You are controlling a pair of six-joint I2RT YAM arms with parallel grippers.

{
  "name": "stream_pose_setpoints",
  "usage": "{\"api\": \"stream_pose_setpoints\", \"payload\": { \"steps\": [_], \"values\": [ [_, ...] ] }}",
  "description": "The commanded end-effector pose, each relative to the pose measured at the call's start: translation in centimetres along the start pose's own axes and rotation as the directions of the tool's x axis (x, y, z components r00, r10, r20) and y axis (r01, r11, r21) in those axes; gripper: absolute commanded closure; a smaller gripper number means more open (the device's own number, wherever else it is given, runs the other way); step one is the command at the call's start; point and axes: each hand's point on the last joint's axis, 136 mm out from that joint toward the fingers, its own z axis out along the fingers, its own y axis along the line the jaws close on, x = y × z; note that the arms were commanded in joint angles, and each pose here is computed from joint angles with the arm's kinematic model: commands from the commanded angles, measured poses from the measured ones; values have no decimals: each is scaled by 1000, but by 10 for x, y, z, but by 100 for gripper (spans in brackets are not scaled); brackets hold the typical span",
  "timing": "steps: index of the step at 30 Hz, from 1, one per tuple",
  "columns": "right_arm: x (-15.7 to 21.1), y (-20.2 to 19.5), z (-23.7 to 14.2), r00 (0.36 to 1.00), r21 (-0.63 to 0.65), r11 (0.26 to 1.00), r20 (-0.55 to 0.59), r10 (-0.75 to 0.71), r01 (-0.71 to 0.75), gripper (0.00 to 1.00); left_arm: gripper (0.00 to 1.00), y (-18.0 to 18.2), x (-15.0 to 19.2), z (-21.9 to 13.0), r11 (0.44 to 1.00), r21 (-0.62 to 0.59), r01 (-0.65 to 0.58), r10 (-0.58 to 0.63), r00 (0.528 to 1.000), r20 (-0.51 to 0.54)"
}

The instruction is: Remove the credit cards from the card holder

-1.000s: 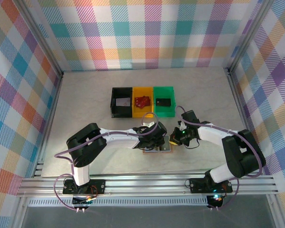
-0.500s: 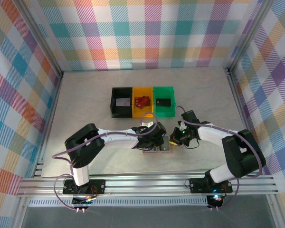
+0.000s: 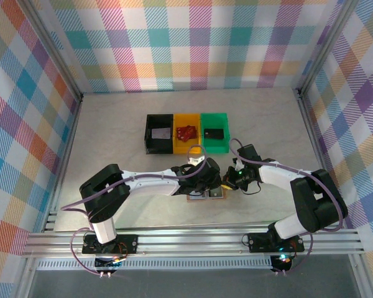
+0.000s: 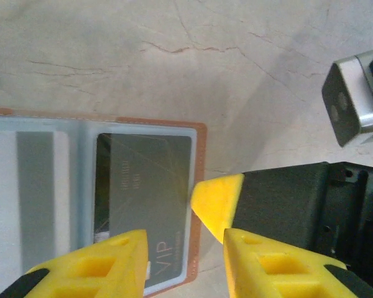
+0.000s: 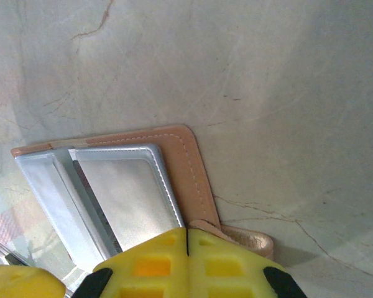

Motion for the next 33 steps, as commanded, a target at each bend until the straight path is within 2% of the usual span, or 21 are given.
{"api": "stream_pose_setpoints", "payload": {
  "steps": [1,12,19,33],
  "values": [
    [10,-18,6,999,51,998,-30,38,-36,99,62,0,5,0,1000,15,-25,25,1000,-11],
    [10,-18,6,999,53,998,-28,37,-35,100,70,15,9,3,988,-4,-155,155,988,-23],
    [9,-18,3,999,55,998,-19,30,-28,100,76,20,14,12,981,-10,-195,194,980,-41],
    [10,-17,3,999,54,998,-23,28,-27,100,75,41,8,17,940,-125,-316,309,948,-71]
  ]
}}
